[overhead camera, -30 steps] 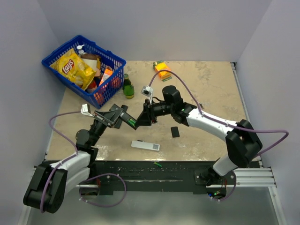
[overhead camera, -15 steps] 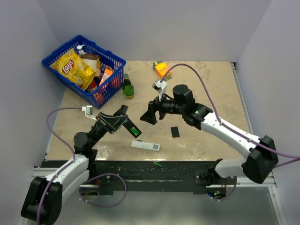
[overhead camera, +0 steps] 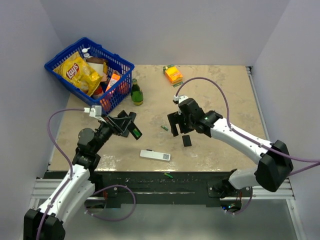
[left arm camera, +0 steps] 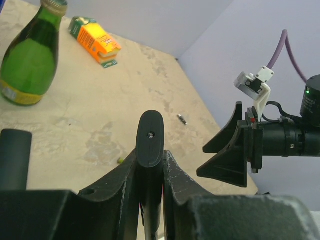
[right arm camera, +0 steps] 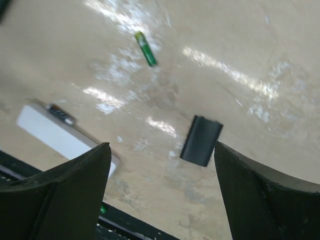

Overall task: Load the batteries into the remote control
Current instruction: Pick up the battery cover at the center of the board.

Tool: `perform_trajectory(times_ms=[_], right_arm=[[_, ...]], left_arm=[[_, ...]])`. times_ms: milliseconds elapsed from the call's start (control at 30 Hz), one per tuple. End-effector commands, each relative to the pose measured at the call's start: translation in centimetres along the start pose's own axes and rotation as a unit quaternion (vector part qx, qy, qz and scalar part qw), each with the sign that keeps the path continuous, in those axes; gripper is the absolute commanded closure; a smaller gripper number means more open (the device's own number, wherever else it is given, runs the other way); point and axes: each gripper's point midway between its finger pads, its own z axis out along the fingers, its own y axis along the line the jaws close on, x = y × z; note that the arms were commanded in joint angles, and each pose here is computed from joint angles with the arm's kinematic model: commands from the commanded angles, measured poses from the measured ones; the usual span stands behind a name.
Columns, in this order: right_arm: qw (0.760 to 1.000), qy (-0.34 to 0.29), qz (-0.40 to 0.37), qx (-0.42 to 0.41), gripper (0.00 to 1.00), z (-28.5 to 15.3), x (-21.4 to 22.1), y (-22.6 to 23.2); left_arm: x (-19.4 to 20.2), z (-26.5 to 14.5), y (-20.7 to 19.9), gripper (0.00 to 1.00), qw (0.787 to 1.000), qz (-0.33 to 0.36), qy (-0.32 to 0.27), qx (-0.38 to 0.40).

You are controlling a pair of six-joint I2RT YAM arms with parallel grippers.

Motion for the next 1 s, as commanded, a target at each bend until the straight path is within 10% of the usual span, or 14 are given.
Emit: perform_trajectory(times_ms=[0, 967], right_arm=[[0.993, 0.071, 0.02, 0.092, 0.13, 1.0, 3.8, -3.3], [0.977, 0.185, 0.07, 0.077, 0.4, 6.8, 12.0, -5.0]], left_arm=[[1.7, -0.1, 1.9, 1.0, 0.999, 0.015, 0.017, -0.026], [3.8, -0.6, 2.2, 1.0, 1.0, -0.012, 0.02, 0.004]])
